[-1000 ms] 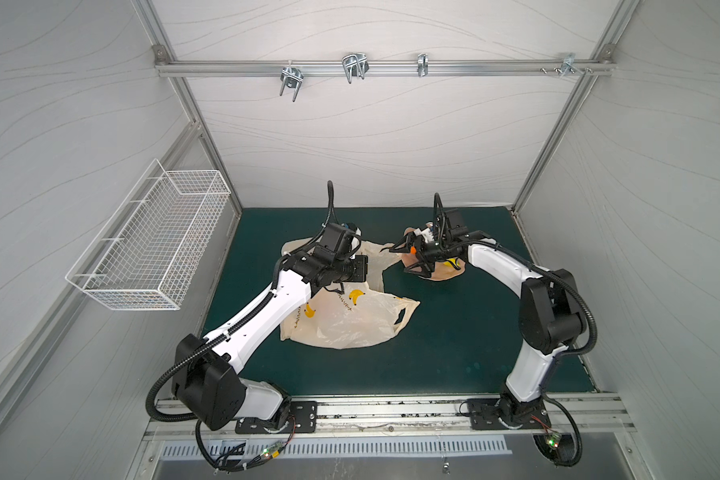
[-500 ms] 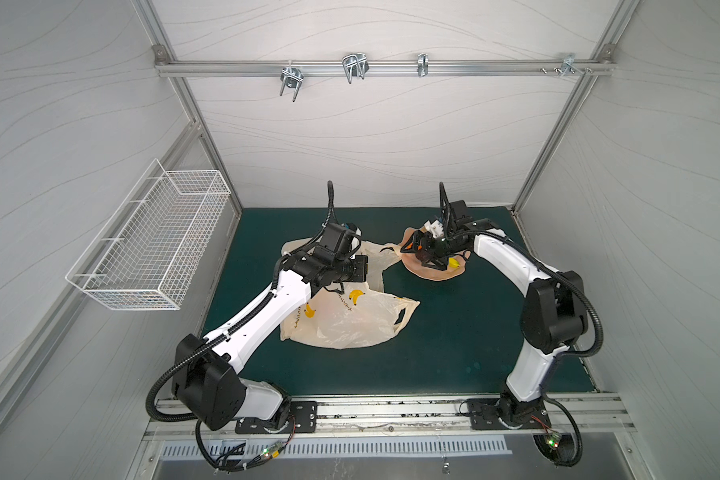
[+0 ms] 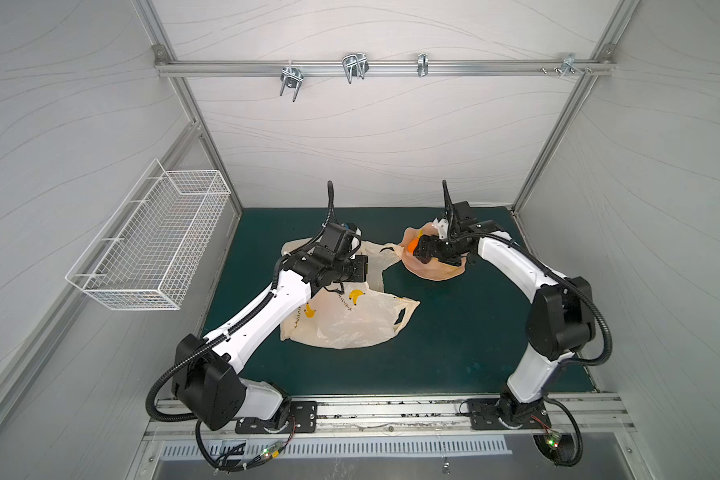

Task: Place the fruits into the plastic bag
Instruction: 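Lower the right gripper into the pink bowl and close on the dark plum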

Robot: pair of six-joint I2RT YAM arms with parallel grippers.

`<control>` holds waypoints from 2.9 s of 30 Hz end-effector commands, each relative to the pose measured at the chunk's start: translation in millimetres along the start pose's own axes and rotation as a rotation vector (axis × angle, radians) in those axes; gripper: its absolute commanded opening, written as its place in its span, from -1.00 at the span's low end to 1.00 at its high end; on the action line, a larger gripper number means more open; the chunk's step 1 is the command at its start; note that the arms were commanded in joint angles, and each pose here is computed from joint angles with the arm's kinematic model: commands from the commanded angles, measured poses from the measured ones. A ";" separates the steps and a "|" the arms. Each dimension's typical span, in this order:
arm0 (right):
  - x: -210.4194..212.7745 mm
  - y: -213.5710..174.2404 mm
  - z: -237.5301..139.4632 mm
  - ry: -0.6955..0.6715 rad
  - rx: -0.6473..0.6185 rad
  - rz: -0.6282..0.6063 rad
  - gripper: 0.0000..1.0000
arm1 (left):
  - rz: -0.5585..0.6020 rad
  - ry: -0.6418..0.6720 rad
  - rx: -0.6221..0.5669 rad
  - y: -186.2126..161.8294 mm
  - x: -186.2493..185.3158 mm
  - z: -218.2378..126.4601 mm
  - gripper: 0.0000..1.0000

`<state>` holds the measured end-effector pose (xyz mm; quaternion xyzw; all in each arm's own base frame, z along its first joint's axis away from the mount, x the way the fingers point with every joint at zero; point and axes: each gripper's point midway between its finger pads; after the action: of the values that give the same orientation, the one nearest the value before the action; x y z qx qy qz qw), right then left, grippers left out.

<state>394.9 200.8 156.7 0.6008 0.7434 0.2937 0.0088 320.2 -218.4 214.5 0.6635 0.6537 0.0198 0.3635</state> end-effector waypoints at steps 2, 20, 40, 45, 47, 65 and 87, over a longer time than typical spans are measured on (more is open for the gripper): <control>-12.6 9.5 -10.9 -0.077 -0.082 -0.063 0.92 | 0.012 -0.031 -0.040 8.6 -8.9 -7.5 -1.00; -26.6 3.0 20.4 -0.101 -0.053 -0.041 0.79 | 0.014 -0.031 -0.038 10.2 -9.8 -7.8 -1.00; -38.3 8.6 56.0 -0.116 -0.006 -0.028 0.67 | 0.020 -0.028 -0.039 12.1 -11.0 -7.6 -1.00; -45.6 11.3 68.3 -0.125 0.013 -0.010 0.63 | 0.018 -0.023 -0.045 13.7 -10.7 -10.3 -1.00; -47.7 12.6 73.3 -0.129 0.020 -0.005 0.63 | 0.016 -0.018 -0.055 15.4 -10.0 -12.2 -1.00; -59.8 25.7 108.6 -0.137 0.052 0.045 0.64 | 0.015 -0.024 -0.054 15.4 -12.0 -19.1 -1.00; -72.6 21.5 124.9 -0.165 0.096 0.075 0.39 | -0.003 -0.029 -0.023 13.0 -13.0 -7.6 -1.00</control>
<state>480.6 198.8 42.7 0.6441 0.7311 0.2229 0.0304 317.5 -216.2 213.1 0.6651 0.6572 0.0186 0.3540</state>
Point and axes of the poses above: each gripper's point midway between its finger pads, its own z axis out along the fingers, its own x axis along the line the jaws close on, y = z × x, and after that the axes turned 8 degrees about -z, right-handed
